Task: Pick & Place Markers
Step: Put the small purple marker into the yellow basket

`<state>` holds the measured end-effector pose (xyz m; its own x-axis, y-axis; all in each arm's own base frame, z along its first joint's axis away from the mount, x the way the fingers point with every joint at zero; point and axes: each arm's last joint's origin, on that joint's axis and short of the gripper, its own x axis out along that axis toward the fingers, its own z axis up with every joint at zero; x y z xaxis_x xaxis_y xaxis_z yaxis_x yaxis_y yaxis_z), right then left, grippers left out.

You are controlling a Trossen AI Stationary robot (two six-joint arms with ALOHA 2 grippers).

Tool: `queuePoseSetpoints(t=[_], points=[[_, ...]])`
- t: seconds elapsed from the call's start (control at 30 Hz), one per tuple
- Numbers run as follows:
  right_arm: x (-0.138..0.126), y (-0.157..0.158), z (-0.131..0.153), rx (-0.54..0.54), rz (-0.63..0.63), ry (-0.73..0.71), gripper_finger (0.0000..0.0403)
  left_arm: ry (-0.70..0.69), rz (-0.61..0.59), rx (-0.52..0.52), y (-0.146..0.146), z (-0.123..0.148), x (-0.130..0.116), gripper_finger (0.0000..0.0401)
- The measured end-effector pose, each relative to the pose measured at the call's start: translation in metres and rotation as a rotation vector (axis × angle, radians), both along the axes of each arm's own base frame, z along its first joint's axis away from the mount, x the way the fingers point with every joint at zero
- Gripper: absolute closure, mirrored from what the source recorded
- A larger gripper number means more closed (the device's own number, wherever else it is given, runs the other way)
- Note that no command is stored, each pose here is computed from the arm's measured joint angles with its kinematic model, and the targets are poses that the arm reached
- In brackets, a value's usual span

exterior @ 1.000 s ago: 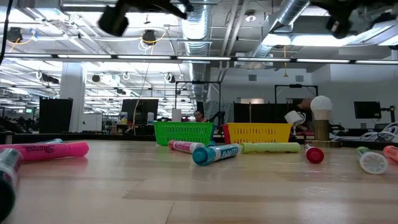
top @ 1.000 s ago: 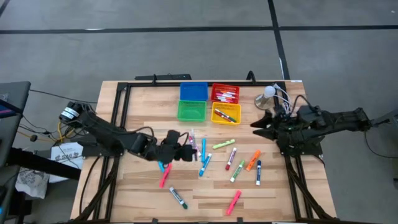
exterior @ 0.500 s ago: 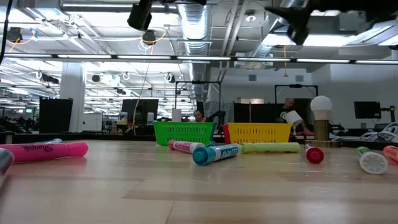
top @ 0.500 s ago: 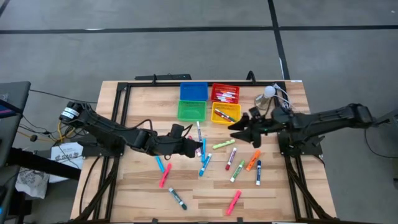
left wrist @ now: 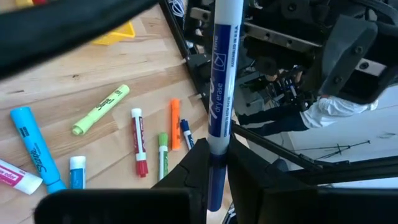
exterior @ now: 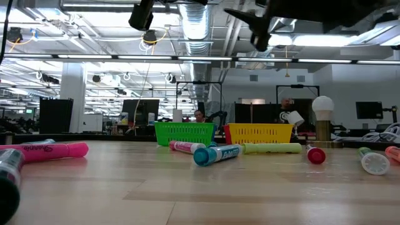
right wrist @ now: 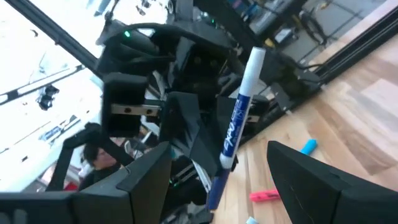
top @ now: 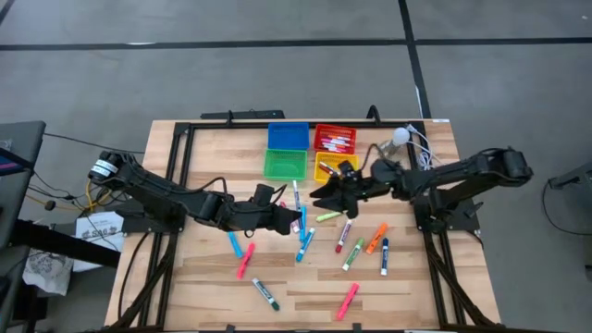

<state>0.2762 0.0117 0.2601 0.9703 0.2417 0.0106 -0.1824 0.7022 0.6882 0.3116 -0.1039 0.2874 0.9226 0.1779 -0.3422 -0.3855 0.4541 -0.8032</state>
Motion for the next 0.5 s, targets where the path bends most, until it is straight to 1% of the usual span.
queuePoseSetpoints(t=[0.17, 0.27, 0.37, 0.5], points=[[0.027, 0.001, 0.0, -0.001, 0.036, 0.017, 0.0147, -0.005, -0.001, -0.002, 0.0, 0.0, 0.0, 0.0363], [0.039, 0.001, 0.0, -0.001, 0.065, 0.028, 0.0147, -0.005, -0.006, -0.003, -0.001, 0.0, 0.0, 0.036], [0.048, 0.002, 0.002, -0.001, 0.11, 0.023, 0.0147, -0.005, -0.012, -0.003, -0.002, 0.0, -0.001, 0.0362], [0.056, 0.002, 0.003, -0.001, 0.138, 0.021, 0.0148, -0.004, -0.014, -0.001, -0.003, 0.0, -0.001, 0.0361]])
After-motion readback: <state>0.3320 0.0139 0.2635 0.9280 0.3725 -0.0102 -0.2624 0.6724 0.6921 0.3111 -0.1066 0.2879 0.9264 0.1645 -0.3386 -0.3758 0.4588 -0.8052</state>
